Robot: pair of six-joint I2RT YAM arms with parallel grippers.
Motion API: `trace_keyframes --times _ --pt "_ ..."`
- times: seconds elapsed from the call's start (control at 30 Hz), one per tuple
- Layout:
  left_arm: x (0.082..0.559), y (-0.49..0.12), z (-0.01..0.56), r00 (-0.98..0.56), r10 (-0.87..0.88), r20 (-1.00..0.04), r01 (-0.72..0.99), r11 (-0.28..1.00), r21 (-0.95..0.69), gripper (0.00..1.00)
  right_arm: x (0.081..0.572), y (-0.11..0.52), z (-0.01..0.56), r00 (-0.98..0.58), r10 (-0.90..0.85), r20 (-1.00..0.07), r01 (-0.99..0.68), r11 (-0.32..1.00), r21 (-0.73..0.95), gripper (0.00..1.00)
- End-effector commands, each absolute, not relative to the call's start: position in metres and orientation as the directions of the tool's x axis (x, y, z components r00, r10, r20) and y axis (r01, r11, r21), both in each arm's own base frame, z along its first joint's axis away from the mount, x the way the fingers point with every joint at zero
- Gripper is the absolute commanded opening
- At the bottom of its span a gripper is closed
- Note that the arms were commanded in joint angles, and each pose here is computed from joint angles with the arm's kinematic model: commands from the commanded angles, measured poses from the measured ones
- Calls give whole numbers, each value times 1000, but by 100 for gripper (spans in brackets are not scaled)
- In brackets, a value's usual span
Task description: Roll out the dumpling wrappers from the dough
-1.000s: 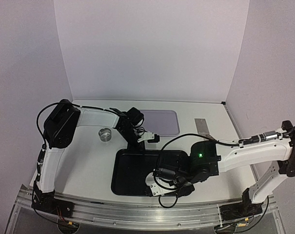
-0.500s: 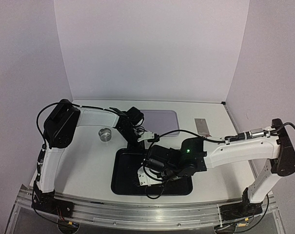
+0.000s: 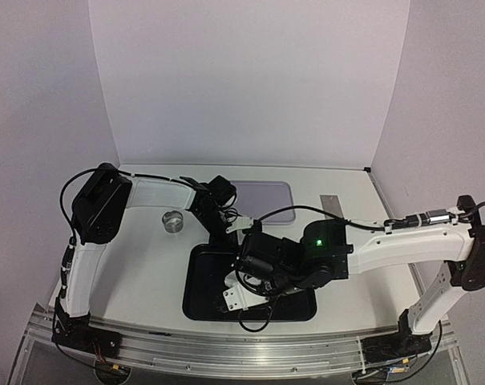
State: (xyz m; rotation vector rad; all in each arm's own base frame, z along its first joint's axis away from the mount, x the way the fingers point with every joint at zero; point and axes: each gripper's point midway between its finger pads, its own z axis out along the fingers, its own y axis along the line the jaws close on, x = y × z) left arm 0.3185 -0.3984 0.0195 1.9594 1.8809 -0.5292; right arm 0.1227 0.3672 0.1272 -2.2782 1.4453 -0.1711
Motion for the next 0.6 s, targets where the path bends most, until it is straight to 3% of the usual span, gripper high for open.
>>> trace_keyframes --times 0.0,0.27,0.57 --pt "365 -399 31 129 877 -463 972 -18 236 0 134 404 169 552 -816 -172 -753 -399 -523 0" --pt "362 -396 32 129 879 -459 973 -22 230 0 167 417 148 617 -773 -148 -698 -451 -555 0" --pt "362 -397 30 127 881 -457 974 -24 225 0 168 401 109 620 -776 -117 -718 -501 -483 0"
